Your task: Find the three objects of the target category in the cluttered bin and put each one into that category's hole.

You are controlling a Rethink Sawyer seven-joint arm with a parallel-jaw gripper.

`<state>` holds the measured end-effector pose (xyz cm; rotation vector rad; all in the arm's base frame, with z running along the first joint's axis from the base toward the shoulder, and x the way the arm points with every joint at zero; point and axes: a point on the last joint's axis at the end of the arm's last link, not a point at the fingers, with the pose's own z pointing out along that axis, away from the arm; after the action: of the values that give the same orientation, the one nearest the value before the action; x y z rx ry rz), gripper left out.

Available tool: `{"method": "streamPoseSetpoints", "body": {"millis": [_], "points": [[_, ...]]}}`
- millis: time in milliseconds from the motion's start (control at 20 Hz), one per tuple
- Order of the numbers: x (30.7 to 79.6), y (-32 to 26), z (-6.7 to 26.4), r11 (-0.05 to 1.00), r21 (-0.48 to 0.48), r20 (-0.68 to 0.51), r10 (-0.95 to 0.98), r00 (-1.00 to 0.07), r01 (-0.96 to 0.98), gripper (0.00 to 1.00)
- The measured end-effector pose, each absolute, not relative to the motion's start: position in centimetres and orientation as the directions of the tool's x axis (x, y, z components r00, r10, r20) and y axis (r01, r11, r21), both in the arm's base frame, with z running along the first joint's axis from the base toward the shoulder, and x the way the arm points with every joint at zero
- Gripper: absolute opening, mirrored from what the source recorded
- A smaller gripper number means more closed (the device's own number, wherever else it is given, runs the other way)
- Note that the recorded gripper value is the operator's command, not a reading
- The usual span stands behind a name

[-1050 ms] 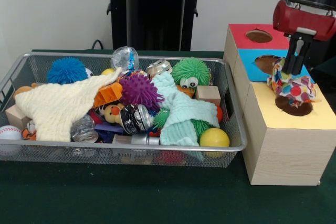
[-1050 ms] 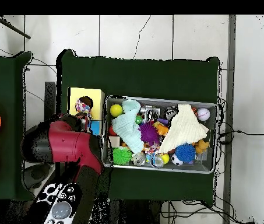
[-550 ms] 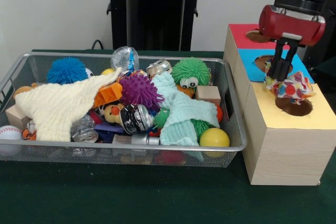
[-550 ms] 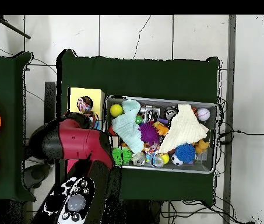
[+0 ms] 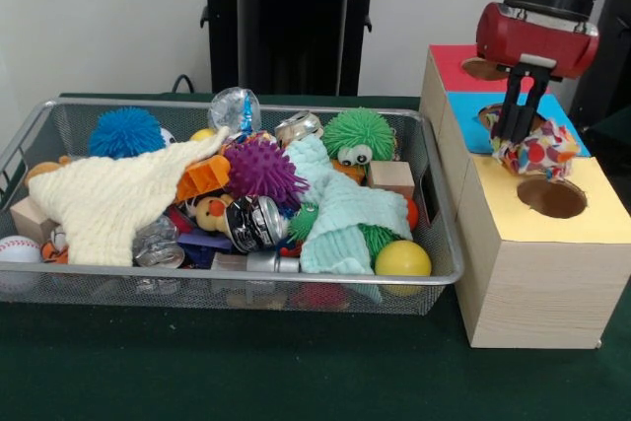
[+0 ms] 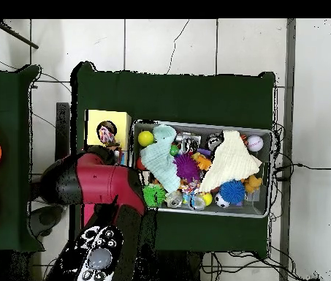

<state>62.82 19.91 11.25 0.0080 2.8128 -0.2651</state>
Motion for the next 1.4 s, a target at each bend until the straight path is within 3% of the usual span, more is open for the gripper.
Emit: {"method": "streamPoseSetpoints", "body": {"millis": [1400], "points": [[63.1,23.7,10.0,0.996,-0.092,-0.297,-0.024,-0.955,0.004,0.00]]}}
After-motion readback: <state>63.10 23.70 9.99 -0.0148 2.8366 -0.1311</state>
